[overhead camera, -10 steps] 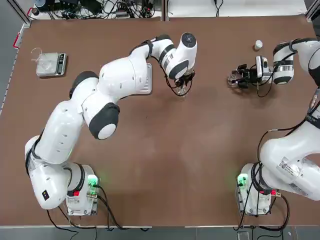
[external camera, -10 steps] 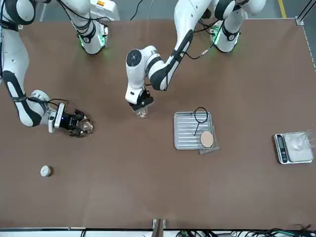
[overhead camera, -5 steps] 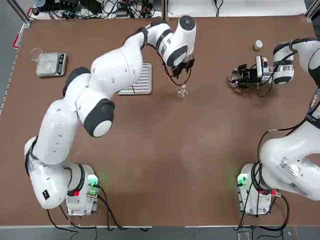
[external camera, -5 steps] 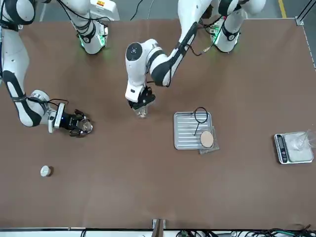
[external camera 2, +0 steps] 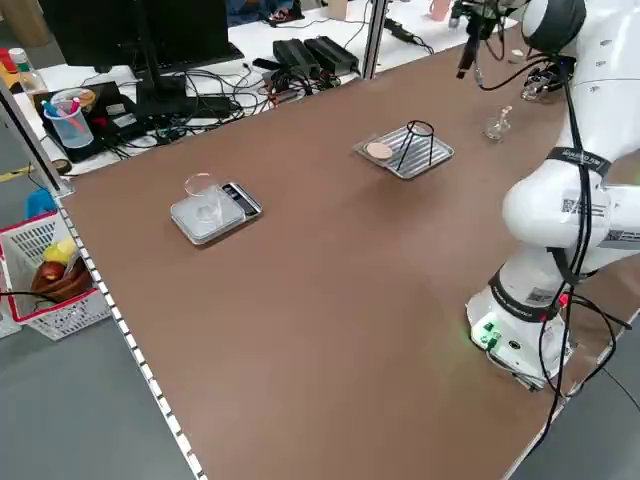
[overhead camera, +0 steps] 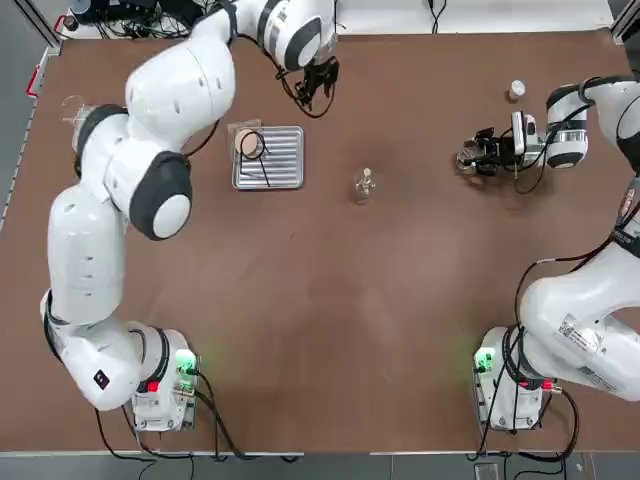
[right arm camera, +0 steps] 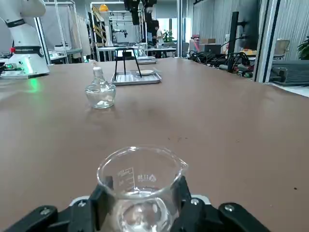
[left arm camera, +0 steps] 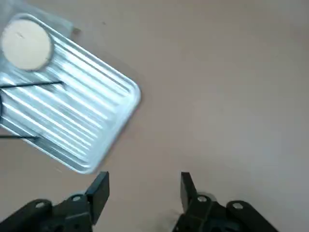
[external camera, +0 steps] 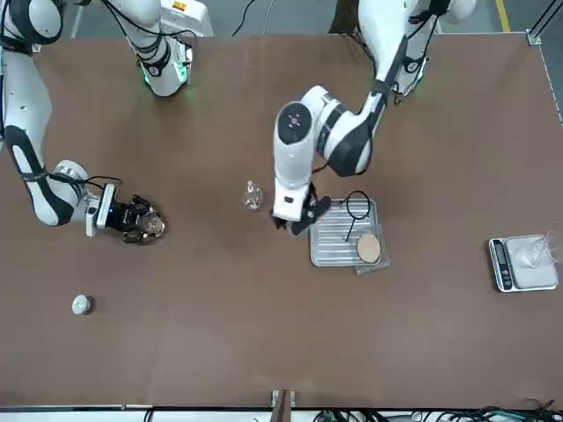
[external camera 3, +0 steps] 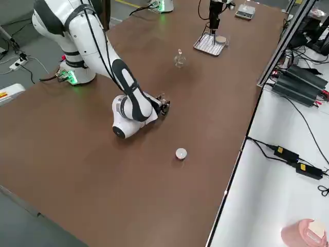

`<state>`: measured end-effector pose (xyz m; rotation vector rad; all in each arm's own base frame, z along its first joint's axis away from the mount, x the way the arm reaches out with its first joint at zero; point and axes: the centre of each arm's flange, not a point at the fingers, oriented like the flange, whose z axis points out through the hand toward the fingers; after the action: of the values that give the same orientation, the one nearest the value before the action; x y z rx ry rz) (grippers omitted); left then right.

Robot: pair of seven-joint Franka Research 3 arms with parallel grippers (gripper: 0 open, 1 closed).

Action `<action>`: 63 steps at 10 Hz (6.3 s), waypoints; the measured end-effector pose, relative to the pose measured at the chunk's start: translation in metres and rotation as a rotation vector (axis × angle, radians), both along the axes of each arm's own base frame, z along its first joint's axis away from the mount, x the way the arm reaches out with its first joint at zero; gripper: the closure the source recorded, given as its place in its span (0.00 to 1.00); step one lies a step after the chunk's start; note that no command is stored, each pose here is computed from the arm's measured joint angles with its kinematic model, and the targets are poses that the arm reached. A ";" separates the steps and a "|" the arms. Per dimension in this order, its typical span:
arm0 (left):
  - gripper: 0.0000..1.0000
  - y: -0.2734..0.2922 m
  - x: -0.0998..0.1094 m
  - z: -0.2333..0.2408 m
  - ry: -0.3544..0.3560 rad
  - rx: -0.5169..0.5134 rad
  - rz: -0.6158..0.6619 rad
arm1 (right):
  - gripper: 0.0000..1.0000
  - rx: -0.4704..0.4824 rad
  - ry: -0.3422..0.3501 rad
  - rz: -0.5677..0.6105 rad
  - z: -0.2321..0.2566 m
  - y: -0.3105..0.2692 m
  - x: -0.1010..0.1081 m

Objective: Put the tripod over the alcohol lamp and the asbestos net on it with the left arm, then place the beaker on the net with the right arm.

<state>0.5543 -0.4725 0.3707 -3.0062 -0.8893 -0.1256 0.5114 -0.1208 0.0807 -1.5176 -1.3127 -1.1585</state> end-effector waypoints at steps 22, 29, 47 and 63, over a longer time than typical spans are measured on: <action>0.92 0.209 -0.074 -0.090 0.050 0.082 0.028 | 0.42 -0.019 -0.011 -0.012 0.004 -0.007 0.005; 0.92 0.168 -0.044 0.000 0.085 0.051 0.059 | 0.42 -0.019 -0.010 -0.012 0.004 -0.007 0.005; 0.92 -0.128 -0.117 -0.036 0.100 -0.091 0.055 | 0.42 -0.020 -0.010 -0.014 0.004 -0.008 0.005; 0.92 -0.138 -0.125 -0.080 0.109 -0.055 0.042 | 0.42 -0.020 -0.009 -0.014 0.004 -0.008 0.005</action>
<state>0.4291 -0.6102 0.2904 -3.0076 -0.9598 0.0636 0.5167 -0.1290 0.0842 -1.5400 -1.3250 -1.1655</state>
